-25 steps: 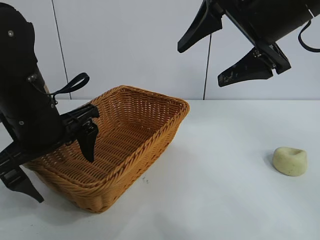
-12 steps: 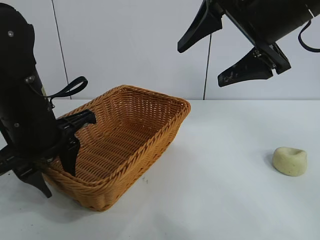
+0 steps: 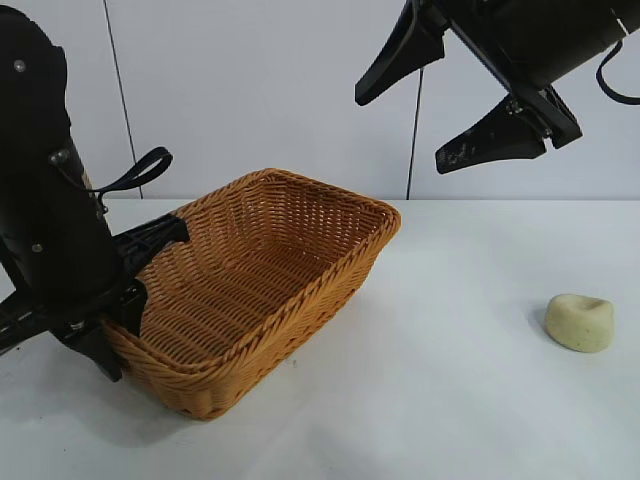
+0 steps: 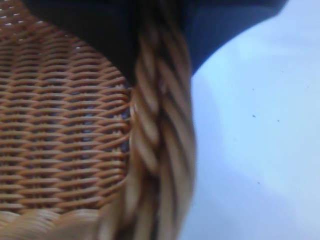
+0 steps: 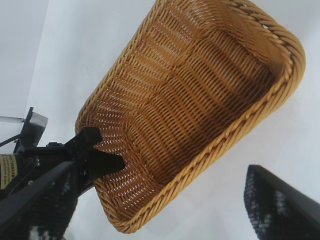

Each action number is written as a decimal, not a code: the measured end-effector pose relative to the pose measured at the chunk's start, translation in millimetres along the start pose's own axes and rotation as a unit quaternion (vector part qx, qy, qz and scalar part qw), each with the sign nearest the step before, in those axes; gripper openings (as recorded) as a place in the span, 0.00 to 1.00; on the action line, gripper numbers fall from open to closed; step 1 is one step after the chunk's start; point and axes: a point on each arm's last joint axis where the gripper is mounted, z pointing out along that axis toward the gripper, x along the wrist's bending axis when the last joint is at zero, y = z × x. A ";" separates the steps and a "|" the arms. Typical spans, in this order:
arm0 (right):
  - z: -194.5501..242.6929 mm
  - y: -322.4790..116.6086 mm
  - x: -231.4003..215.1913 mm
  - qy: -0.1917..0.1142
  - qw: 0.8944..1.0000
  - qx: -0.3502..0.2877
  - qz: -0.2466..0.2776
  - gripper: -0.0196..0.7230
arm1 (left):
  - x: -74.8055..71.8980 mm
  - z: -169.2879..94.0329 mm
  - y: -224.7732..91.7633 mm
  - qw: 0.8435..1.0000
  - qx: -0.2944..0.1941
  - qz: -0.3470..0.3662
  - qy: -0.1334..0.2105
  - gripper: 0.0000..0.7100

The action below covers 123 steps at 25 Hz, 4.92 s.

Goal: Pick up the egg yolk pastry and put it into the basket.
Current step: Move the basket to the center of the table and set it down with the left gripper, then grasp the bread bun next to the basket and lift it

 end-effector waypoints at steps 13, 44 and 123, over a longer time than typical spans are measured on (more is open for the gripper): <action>0.0 -0.2 0.2 0.001 1.000 0.001 0.000 0.89 | -27.7 -24.1 42.8 0.970 0.046 0.236 -0.030 0.13; 0.0 -2.3 0.9 0.005 1.000 0.012 0.000 0.89 | -43.8 25.7 56.3 0.935 0.090 0.341 -0.019 0.23; 0.0 -1.2 0.8 0.004 1.000 0.007 0.002 0.89 | 197.0 -177.4 -55.8 0.890 -0.186 0.415 -0.004 0.98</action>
